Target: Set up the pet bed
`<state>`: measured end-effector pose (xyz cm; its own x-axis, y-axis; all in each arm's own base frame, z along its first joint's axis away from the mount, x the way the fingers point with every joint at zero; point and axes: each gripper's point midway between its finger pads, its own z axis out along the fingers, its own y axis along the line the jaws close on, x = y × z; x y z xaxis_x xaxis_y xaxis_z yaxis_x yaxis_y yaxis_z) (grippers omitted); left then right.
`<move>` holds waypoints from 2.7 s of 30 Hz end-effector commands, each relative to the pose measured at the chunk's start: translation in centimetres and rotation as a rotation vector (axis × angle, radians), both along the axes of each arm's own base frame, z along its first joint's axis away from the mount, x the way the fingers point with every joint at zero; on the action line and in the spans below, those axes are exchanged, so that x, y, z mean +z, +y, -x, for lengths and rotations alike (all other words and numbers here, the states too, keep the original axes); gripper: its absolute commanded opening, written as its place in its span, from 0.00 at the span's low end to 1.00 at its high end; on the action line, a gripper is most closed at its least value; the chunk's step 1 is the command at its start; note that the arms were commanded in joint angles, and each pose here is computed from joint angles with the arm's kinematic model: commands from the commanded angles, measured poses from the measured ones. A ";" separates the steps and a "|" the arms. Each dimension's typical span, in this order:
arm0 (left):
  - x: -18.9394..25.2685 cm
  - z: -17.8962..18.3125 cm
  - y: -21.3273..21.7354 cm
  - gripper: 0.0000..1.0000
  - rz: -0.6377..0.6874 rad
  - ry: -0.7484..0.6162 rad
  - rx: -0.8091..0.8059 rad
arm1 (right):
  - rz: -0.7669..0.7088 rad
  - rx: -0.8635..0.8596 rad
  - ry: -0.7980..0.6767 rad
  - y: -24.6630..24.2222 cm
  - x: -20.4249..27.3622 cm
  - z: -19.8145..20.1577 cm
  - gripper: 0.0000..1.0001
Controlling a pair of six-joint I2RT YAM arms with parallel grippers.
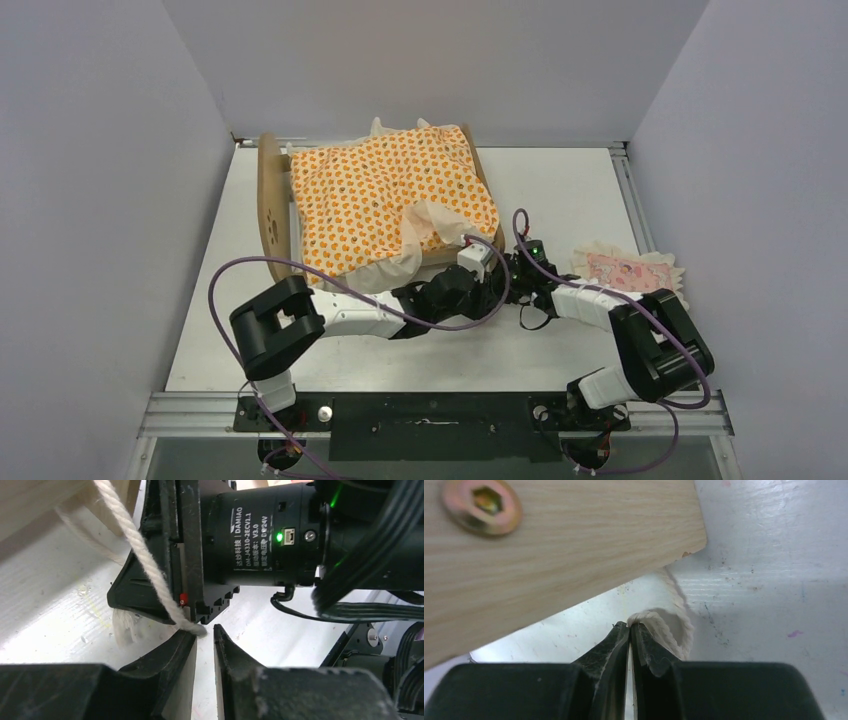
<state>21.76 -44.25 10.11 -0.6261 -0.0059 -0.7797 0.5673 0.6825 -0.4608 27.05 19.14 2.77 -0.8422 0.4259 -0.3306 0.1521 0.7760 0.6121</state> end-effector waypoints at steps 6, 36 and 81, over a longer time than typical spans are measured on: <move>-0.4 -0.2 0.1 0.55 -0.098 0.026 0.030 | -0.020 0.139 -0.021 0.5 -2.0 2.3 0.09; -4.6 -1.1 3.8 0.49 -0.328 0.041 0.093 | -0.005 0.175 0.017 0.3 -3.0 3.3 0.10; -6.6 0.9 4.9 0.00 -0.336 0.091 0.072 | 0.301 0.101 -0.085 -1.5 -1.7 6.8 0.37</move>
